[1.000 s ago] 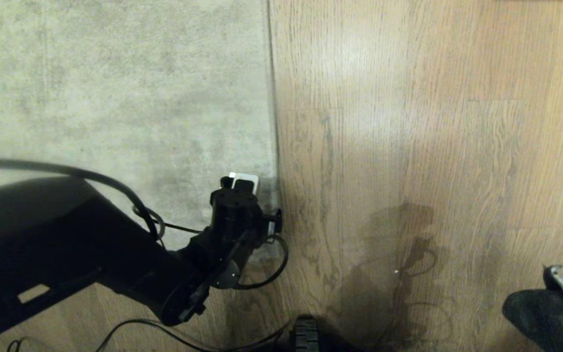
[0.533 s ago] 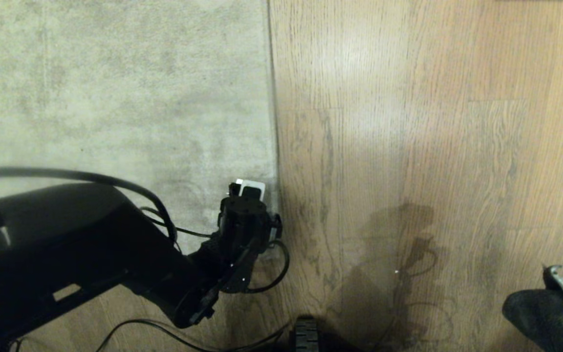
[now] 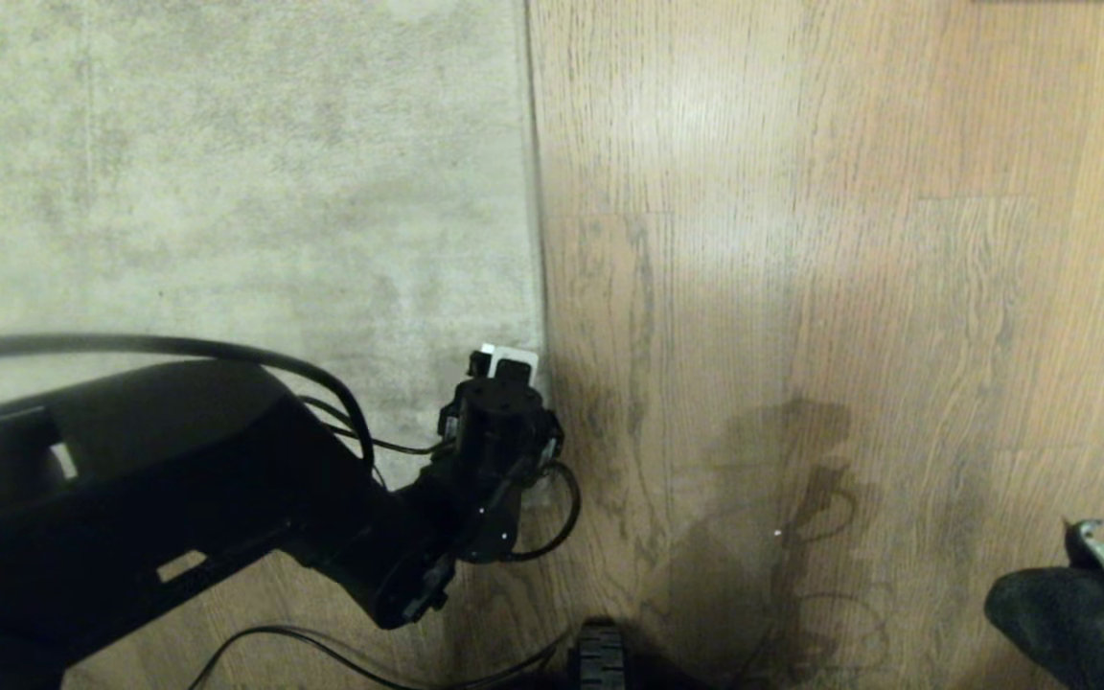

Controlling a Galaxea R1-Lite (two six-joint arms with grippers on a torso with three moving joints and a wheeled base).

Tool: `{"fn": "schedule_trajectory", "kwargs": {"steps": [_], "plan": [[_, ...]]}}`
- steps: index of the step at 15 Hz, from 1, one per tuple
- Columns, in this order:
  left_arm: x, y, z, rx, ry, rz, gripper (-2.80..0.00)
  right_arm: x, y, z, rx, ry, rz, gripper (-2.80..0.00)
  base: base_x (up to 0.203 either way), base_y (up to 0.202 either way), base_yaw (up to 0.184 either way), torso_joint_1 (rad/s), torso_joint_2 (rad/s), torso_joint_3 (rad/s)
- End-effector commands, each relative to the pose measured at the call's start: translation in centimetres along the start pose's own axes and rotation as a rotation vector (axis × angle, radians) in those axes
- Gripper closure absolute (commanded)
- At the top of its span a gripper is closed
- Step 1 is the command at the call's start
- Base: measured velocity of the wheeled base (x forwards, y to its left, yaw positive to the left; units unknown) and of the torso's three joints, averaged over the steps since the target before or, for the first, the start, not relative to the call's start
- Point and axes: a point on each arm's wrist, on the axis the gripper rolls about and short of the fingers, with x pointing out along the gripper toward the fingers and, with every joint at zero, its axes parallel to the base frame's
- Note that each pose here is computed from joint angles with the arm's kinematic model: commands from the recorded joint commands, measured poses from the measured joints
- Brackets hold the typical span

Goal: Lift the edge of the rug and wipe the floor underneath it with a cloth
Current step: Lift up the carpet

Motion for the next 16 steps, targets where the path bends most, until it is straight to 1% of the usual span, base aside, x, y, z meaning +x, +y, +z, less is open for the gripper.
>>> {"fn": "schedule_trajectory", "kwargs": {"steps": [1,5,7,9,11,14,16], "plan": [[-0.3,-1.0,0.6,-0.008,-0.022,-0.009,-2.80,0.0,0.0,0.0,-0.001,0.001,0.001,0.00,0.000,0.000,0.000,0.000,0.00,0.000],[-0.4,-1.0,0.1,0.012,-0.003,0.007,-2.80,0.0,0.0,0.0,-0.001,0.002,0.001,0.00,0.000,0.000,0.000,0.000,0.00,0.000],[-0.2,-0.6,0.0,0.048,0.004,0.024,-2.80,0.0,0.0,0.0,-0.001,0.002,0.001,0.00,0.000,0.000,0.000,0.000,0.00,0.000],[0.1,0.0,-0.3,0.097,0.011,0.058,-2.80,0.0,0.0,0.0,-0.001,0.001,0.001,0.00,0.000,0.000,0.000,0.000,0.00,0.000],[0.2,0.7,-0.3,0.132,0.017,0.100,-2.80,0.0,0.0,0.0,-0.001,0.001,0.001,0.00,0.000,0.000,0.000,0.000,0.00,0.000],[0.1,1.5,-0.2,0.160,0.026,0.141,-2.80,0.0,0.0,0.0,-0.001,0.001,0.001,0.00,0.000,0.000,0.000,0.000,0.00,0.000],[-0.2,2.1,0.4,0.173,0.020,0.156,-2.80,0.0,0.0,0.0,-0.001,0.002,0.001,0.00,0.000,0.000,0.000,0.000,0.00,0.000]]}}
